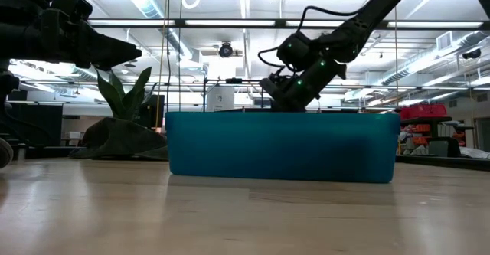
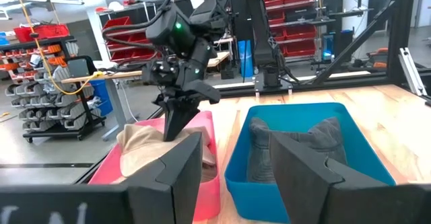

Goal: Pick & Place hat
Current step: Put the brown cap into the red bin, then put the bottom black cap into the blue bin

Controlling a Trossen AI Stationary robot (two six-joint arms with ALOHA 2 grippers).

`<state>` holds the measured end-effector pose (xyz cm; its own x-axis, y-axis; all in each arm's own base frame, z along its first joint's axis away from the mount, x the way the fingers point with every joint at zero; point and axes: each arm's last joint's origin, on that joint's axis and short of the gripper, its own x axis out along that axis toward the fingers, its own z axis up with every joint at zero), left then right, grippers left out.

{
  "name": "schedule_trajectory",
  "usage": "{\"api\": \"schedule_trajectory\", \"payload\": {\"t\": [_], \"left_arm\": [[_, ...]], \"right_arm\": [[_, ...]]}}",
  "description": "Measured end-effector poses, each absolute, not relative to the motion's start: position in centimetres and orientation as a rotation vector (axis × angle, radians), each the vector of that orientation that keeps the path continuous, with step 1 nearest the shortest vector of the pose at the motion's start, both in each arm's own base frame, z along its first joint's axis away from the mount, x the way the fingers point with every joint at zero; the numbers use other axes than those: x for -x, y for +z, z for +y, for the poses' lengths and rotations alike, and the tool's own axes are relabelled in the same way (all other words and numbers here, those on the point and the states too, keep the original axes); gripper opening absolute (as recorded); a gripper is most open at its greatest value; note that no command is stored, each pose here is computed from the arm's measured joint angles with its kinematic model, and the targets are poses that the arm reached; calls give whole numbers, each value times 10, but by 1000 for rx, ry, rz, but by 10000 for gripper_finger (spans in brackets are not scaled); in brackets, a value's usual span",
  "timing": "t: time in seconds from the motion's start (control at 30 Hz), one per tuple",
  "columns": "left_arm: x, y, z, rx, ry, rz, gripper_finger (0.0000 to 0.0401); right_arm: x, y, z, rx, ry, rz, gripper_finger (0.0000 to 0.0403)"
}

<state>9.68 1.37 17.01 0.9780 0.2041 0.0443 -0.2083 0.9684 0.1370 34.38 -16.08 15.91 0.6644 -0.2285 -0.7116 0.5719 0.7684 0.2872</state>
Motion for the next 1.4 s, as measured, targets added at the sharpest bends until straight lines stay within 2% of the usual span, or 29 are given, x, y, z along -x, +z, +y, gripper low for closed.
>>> {"api": "schedule_trajectory", "payload": {"t": [0.33,0.53,0.83,1.07,1.17,1.3,1.4], "left_arm": [[-97,170,14,-142,208,-30,177],[-97,170,14,-142,208,-30,177],[-97,170,14,-142,208,-30,177],[-97,170,14,-142,208,-30,177],[-97,170,14,-142,208,-30,177],[-97,170,14,-142,208,-29,177],[-97,170,14,-142,208,-30,177]], "right_arm": [[-336,177,-159,-539,-495,690,2],[-332,205,-151,-514,-469,609,19],[-319,249,-145,-483,-448,472,23],[-317,252,-139,-537,-448,477,24],[-319,250,-130,-560,-373,516,24],[-326,250,-109,-506,-168,553,24],[-332,252,-94,-467,-102,545,24]]}}
